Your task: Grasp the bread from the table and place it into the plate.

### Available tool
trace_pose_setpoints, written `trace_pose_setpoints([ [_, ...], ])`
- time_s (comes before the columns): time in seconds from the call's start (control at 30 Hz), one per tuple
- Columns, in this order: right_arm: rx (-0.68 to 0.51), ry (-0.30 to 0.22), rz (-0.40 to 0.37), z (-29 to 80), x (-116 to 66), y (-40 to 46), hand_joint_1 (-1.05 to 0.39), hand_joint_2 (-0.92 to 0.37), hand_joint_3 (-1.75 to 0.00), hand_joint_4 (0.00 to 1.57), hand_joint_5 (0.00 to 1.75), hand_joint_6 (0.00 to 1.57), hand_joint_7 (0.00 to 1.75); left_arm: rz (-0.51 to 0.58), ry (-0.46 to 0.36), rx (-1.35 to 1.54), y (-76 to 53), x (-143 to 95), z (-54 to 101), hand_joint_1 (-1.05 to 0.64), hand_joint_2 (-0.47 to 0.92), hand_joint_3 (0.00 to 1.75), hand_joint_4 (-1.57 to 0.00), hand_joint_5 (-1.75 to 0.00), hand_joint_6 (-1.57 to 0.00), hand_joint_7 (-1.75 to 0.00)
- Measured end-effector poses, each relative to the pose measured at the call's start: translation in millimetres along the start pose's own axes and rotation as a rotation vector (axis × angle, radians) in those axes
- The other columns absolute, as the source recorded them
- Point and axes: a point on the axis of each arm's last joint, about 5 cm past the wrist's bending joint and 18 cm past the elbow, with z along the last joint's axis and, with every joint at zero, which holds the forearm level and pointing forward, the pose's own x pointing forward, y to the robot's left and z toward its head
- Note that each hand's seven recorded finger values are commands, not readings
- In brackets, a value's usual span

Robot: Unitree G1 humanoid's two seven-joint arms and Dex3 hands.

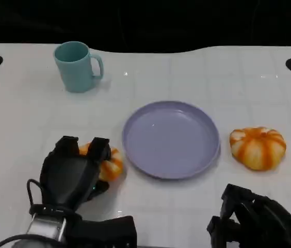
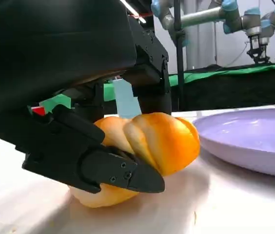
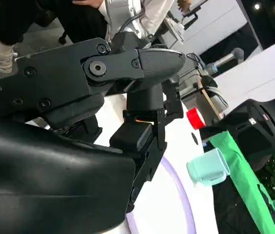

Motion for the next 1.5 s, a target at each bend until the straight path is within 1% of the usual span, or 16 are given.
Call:
trace_pose_setpoints([
  [0.07,0.0,0.0,0.0,0.0,0.0,0.0,-0.73,-0.92,-0.23,0.9,1.6,0.8,1.37,0.031,0.004,-0.004,5.4,3.5,-1.8,-0.22,0.55,0.82,-0.86,-1.75,-0.6,-1.75],
  [0.2,0.0,0.0,0.0,0.0,0.0,0.0,-0.72,-0.92,-0.23,0.9,1.6,0.8,1.37,0.097,0.003,-0.016,17.6,10.6,-3.8,-0.21,0.44,0.97,-0.88,-1.75,-0.63,-1.74],
  [0.33,0.0,0.001,0.0,0.0,0.0,0.0,-0.72,-0.92,-0.24,0.89,1.6,0.79,1.38,0.143,0.011,-0.049,28.4,17.2,-3.7,-0.2,0.4,1.02,-0.91,-1.75,-0.68,-1.71],
  [0.43,-0.001,0.001,0.0,0.0,0.0,0.0,-0.73,-0.92,-0.24,0.89,1.6,0.78,1.39,0.157,0.007,-0.101,35.7,22.1,-1.1,-0.19,0.4,1.04,-0.93,-1.75,-0.68,-1.74],
  [0.53,-0.001,0.001,-0.001,0.0,0.0,0.0,-0.74,-0.92,-0.23,0.89,1.61,0.78,1.38,0.168,-0.006,-0.142,41.1,28.7,0.9,-0.2,0.35,1.21,-0.97,-1.75,-0.74,-1.69],
  [0.6,-0.002,0.001,-0.001,0.0,0.0,0.0,-0.74,-0.92,-0.22,0.88,1.6,0.79,1.38,0.168,-0.023,-0.163,45.9,36.2,3.6,-0.21,0.32,1.23,-0.97,-1.75,-0.75,-1.68],
  [0.73,-0.002,0.001,-0.001,0.0,0.0,0.0,-0.74,-0.92,-0.21,0.88,1.6,0.79,1.37,0.165,-0.066,-0.208,54.3,50.8,14.2,-0.19,0.33,1.19,-0.97,-1.75,-0.72,-1.74],
  [0.8,-0.002,0.002,-0.001,0.0,-0.1,0.0,-0.74,-0.92,-0.21,0.88,1.6,0.79,1.37,0.157,-0.084,-0.223,54.8,54.9,19.0,-0.18,0.33,1.19,-0.97,-1.75,-0.71,-1.74],
  [1.07,0.0,0.003,-0.003,-0.6,-1.0,0.0,-0.72,-0.92,-0.23,0.88,1.61,0.79,1.37,0.08,-0.148,-0.263,48.9,69.1,36.9,-0.18,0.34,1.15,-0.97,-1.75,-0.7,-1.75],
  [1.17,0.003,0.007,-0.004,-1.9,-2.1,0.4,-0.72,-0.92,-0.24,0.89,1.62,0.8,1.38,0.04,-0.16,-0.29,44.7,73.7,43.9,-0.18,0.34,1.09,-0.96,-1.75,-0.69,-1.75],
  [1.33,0.004,0.008,-0.004,-2.5,-2.8,1.1,-0.72,-0.92,-0.23,0.89,1.61,0.79,1.38,-0.019,-0.187,-0.314,36.9,78.7,56.2,-0.21,0.38,1.08,-0.96,-1.75,-0.7,-1.74],
  [1.4,0.005,0.008,-0.003,-2.6,-2.9,1.3,-0.72,-0.92,-0.23,0.89,1.61,0.79,1.37,-0.042,-0.199,-0.305,35.3,82.2,59.6,-0.21,0.39,1.05,-0.97,-1.75,-0.72,-1.71],
  [1.47,0.006,0.008,-0.003,-2.8,-2.9,1.4,-0.73,-0.92,-0.22,0.89,1.6,0.79,1.37,-0.065,-0.213,-0.293,32.4,84.7,63.2,-0.21,0.4,1.0,-0.97,-1.75,-0.73,-1.71],
  [1.5,0.006,0.008,-0.003,-2.8,-2.9,1.5,-0.73,-0.92,-0.22,0.89,1.6,0.79,1.37,-0.077,-0.218,-0.288,30.6,85.4,65.0,-0.22,0.45,0.91,-0.96,-1.75,-0.74,-1.6],
])
